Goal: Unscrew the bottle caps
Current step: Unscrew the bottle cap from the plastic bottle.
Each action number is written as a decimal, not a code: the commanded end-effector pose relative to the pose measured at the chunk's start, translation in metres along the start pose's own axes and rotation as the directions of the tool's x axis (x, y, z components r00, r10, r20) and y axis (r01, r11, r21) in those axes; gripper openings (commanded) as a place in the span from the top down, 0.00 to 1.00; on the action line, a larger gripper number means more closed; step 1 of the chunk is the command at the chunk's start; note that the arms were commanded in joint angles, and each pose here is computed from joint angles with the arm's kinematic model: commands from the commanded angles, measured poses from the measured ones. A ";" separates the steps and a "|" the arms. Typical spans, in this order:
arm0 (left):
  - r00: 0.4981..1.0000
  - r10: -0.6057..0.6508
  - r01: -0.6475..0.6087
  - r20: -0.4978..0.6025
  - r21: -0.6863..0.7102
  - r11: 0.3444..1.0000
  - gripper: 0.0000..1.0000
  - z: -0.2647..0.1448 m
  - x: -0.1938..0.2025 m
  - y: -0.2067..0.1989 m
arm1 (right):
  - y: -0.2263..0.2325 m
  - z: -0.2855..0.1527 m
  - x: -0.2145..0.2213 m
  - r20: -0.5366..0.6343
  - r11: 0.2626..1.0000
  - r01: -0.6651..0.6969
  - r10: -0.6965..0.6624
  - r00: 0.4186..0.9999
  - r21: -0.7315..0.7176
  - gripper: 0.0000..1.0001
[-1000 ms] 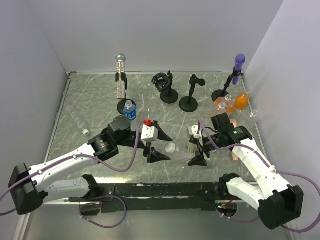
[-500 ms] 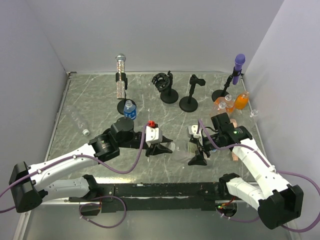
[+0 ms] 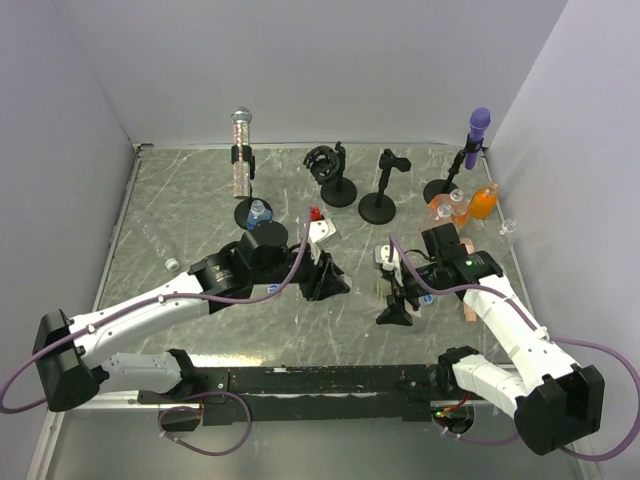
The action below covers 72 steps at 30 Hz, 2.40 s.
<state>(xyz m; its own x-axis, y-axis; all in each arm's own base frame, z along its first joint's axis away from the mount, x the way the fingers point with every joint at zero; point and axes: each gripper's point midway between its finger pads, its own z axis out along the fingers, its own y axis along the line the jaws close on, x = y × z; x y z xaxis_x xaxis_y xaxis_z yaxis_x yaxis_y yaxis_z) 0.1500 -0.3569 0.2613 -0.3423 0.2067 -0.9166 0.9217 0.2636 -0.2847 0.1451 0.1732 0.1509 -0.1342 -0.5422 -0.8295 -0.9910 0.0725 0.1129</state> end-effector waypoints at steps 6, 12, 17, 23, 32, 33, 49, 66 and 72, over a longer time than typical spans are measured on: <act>0.891 -0.453 0.445 0.027 -0.245 0.861 0.99 0.011 -0.007 0.025 | -0.015 0.003 -0.012 0.046 0.999 0.024 -0.026 0.999 0.040 0.88; 0.704 -0.708 0.681 0.052 -0.333 0.652 0.99 0.021 0.003 0.028 | -0.022 0.003 -0.010 0.027 0.998 -0.002 0.000 1.000 0.060 0.89; 0.748 -0.650 0.653 0.134 -0.325 0.684 0.78 0.014 -0.012 0.038 | -0.021 0.002 -0.010 0.037 0.998 0.001 -0.004 0.999 0.066 0.89; 0.884 -0.437 0.467 0.169 -0.255 0.847 0.04 -0.011 -0.043 0.030 | -0.017 0.002 -0.011 0.047 0.999 0.007 -0.009 0.999 0.039 0.89; 0.883 0.426 -0.457 0.196 0.150 0.877 0.01 -0.072 -0.008 -0.045 | -0.007 0.002 -0.013 0.060 0.999 0.049 -0.049 0.997 -0.005 0.89; 0.841 0.485 -0.519 0.239 0.106 0.848 0.01 -0.077 -0.013 -0.043 | -0.007 0.002 -0.013 0.058 0.998 0.055 -0.054 0.997 -0.010 0.89; 0.819 0.556 -0.574 0.143 0.203 0.793 0.24 -0.007 -0.015 -0.019 | -0.002 0.001 -0.010 0.061 0.996 0.088 -0.087 0.994 -0.009 0.88; 0.825 0.550 -0.565 0.131 0.155 0.810 0.41 -0.008 -0.012 -0.011 | -0.001 0.002 -0.011 0.066 0.997 0.079 -0.077 0.995 -0.024 0.88; 0.826 0.551 -0.564 0.119 0.160 0.810 0.39 -0.008 -0.006 -0.010 | -0.001 0.003 -0.011 0.066 0.997 0.075 -0.073 0.995 -0.029 0.88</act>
<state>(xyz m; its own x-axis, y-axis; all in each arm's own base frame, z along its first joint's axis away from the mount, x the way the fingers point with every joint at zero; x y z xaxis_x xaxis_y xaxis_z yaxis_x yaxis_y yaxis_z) 0.1441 -0.3555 0.2621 0.2154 0.2311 -0.9488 0.9765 -0.0455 0.2106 0.1476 0.1748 0.1462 -0.1121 -0.5314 -0.8397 -0.9936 0.0490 0.1016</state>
